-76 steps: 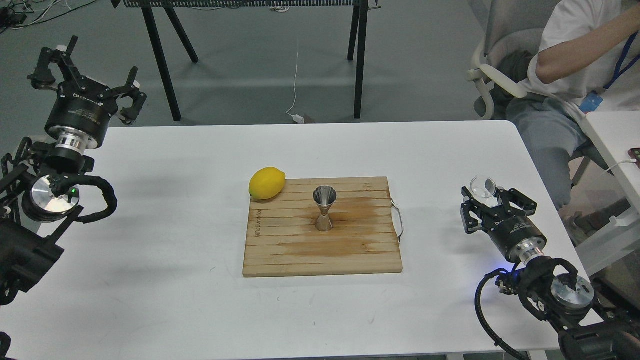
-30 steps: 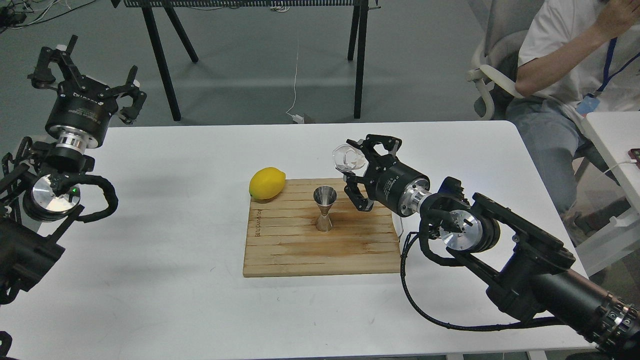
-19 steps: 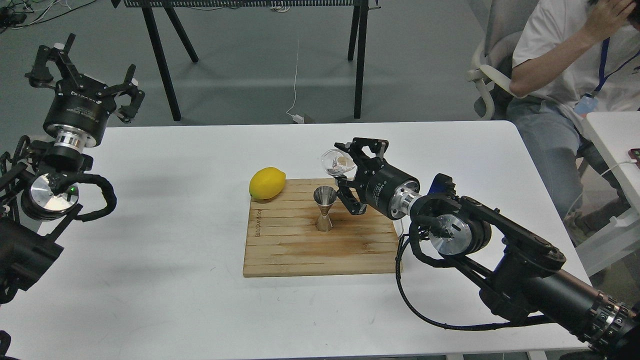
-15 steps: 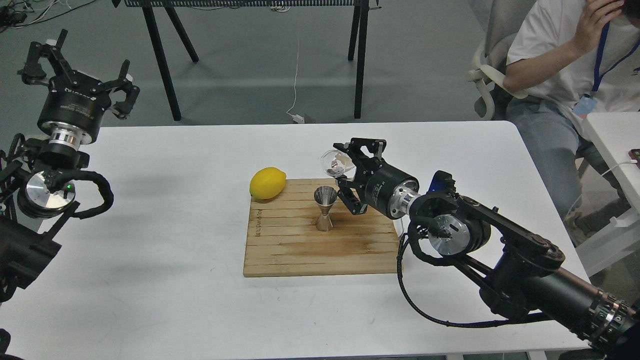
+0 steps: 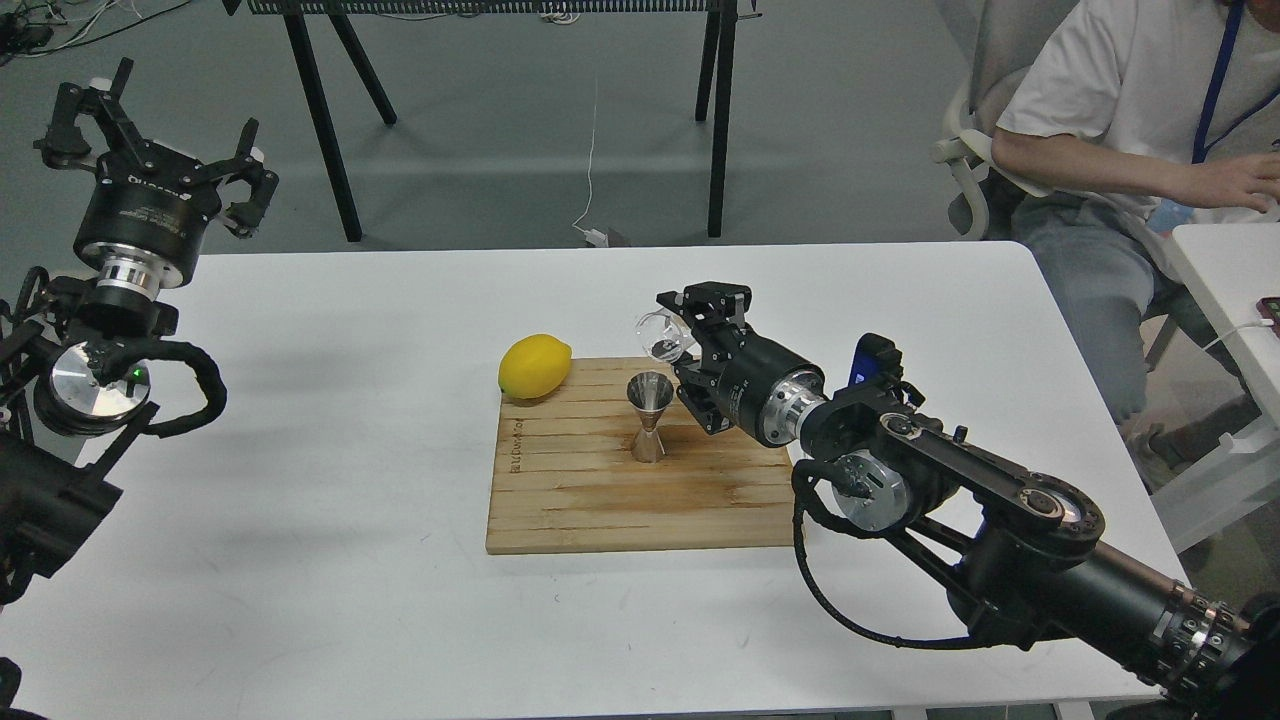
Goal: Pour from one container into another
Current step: 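Tilt the clear glass over the jigger to pour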
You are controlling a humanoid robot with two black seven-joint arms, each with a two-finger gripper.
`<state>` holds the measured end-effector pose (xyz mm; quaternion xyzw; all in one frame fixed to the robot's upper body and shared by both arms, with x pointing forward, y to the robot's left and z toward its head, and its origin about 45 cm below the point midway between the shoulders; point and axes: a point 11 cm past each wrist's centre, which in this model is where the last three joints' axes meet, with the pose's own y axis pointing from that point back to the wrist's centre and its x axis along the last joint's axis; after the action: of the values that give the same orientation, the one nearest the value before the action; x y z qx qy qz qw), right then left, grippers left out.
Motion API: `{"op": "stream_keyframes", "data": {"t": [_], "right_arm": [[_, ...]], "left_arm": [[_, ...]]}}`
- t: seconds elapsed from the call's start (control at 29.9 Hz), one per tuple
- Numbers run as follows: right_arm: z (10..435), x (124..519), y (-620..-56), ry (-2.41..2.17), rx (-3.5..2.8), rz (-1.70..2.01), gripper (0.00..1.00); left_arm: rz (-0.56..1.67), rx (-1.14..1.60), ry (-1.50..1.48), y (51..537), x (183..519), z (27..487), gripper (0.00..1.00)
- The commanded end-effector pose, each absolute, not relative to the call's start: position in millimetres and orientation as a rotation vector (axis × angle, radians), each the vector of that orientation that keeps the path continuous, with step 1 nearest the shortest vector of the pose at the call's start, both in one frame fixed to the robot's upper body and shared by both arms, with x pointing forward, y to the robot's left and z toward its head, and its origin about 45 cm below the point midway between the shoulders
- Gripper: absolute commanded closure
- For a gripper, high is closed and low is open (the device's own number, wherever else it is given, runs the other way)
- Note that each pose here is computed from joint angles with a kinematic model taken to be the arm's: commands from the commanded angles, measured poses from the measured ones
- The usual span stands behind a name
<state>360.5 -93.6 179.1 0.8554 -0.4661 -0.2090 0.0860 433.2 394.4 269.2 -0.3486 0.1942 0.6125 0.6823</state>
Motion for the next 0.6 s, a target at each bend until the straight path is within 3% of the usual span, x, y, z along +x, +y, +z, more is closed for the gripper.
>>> {"op": "stream_keyframes", "data": {"t": [0.0,0.57], "right_arm": [[181.3,361.1,-91.4,-1.377,2.555,-0.565,0.78],[182.2,360.9,-90.0,-1.336,2.552,-0.362,0.78]], "left_arm": [[1.375,-0.785,0.435,395.0,433.4,269.8,0.0],[1.373,-0.785,0.438,393.5,433.5,268.9,0.0]]}}
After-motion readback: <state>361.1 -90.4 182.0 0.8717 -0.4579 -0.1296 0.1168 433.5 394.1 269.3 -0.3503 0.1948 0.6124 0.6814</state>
